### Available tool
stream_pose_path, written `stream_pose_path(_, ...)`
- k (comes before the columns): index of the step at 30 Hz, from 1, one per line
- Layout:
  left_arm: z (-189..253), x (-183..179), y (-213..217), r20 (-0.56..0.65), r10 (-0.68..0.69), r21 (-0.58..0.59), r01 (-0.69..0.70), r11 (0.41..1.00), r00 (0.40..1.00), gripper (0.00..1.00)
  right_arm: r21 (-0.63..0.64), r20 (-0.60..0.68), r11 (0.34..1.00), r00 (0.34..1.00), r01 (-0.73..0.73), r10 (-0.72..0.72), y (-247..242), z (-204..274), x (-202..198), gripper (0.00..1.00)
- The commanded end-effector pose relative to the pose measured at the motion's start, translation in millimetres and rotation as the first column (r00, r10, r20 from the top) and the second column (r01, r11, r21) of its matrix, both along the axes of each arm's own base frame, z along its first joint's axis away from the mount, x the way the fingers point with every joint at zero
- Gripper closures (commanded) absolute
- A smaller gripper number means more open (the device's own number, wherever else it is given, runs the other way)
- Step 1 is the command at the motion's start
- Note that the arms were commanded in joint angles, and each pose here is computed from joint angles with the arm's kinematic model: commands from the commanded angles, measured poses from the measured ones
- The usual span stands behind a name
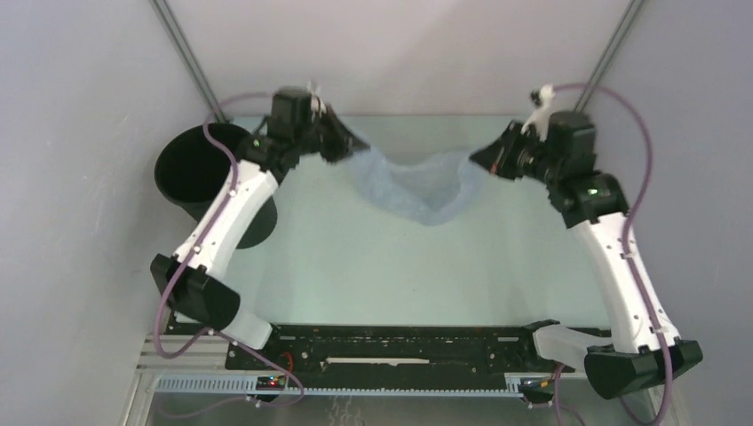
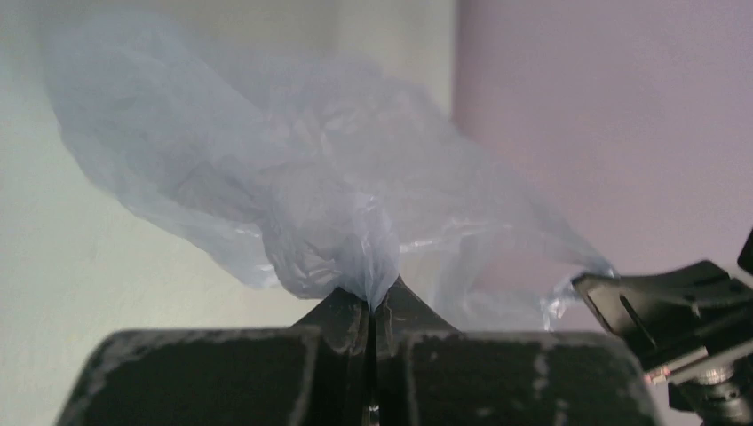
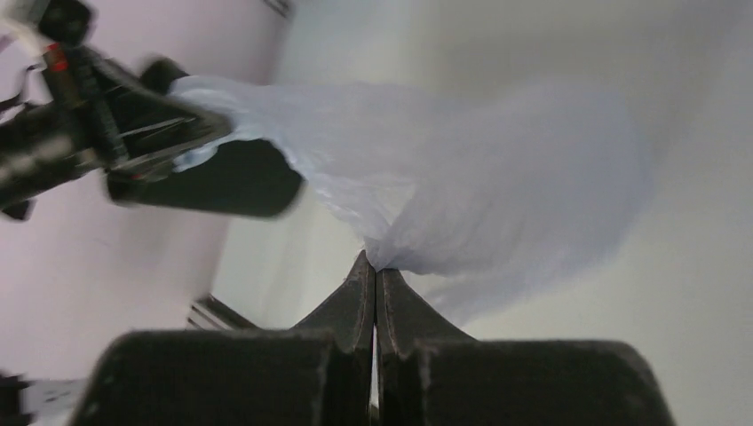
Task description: Put the trash bags into the trash bin
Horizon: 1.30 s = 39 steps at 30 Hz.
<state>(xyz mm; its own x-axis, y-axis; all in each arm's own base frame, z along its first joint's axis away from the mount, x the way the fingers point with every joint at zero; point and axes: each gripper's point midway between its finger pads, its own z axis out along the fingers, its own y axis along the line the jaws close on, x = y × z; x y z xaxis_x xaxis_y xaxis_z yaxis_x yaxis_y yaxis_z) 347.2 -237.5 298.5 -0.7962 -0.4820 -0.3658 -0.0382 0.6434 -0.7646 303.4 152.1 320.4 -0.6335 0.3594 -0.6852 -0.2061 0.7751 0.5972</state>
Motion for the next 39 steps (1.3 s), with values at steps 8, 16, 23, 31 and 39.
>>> stream_pose_path(8, 175.8, -61.9, 11.2, 0.530, 0.004, -0.046, 0.024, 0.999, 0.848, 1.00, 0.005, 0.423, 0.999, 0.905, -0.047, 0.040, -13.4, 143.6, -87.8, 1.00)
stream_pose_path(16, -66.7, -92.7, -7.9, -0.007, -0.123, -0.053, 0.122, 0.991, 0.992, 1.00, 0.066, 0.073, 0.995, 0.995, -0.076, 0.071, -9.7, -8.8, -128.4, 1.00)
stream_pose_path(23, -45.5, -95.4, -6.1, 0.081, -0.114, -0.059, 0.119, 0.991, 0.990, 1.00, 0.093, 0.039, 0.991, 0.995, -0.094, 0.090, -7.7, -28.2, -141.5, 1.00)
stream_pose_path(31, -35.4, -90.3, -10.1, 0.086, -0.130, -0.050, 0.134, 0.990, 0.988, 1.00, 0.027, -0.057, 0.994, 0.992, -0.110, 0.111, -9.1, -55.4, -128.6, 1.00)
stream_pose_path(39, -27.9, -91.6, -13.6, 0.093, -0.155, -0.055, 0.161, 0.985, 0.984, 1.00, 0.103, -0.042, 0.991, 0.995, -0.089, 0.094, -8.0, -42.9, -128.0, 1.00)
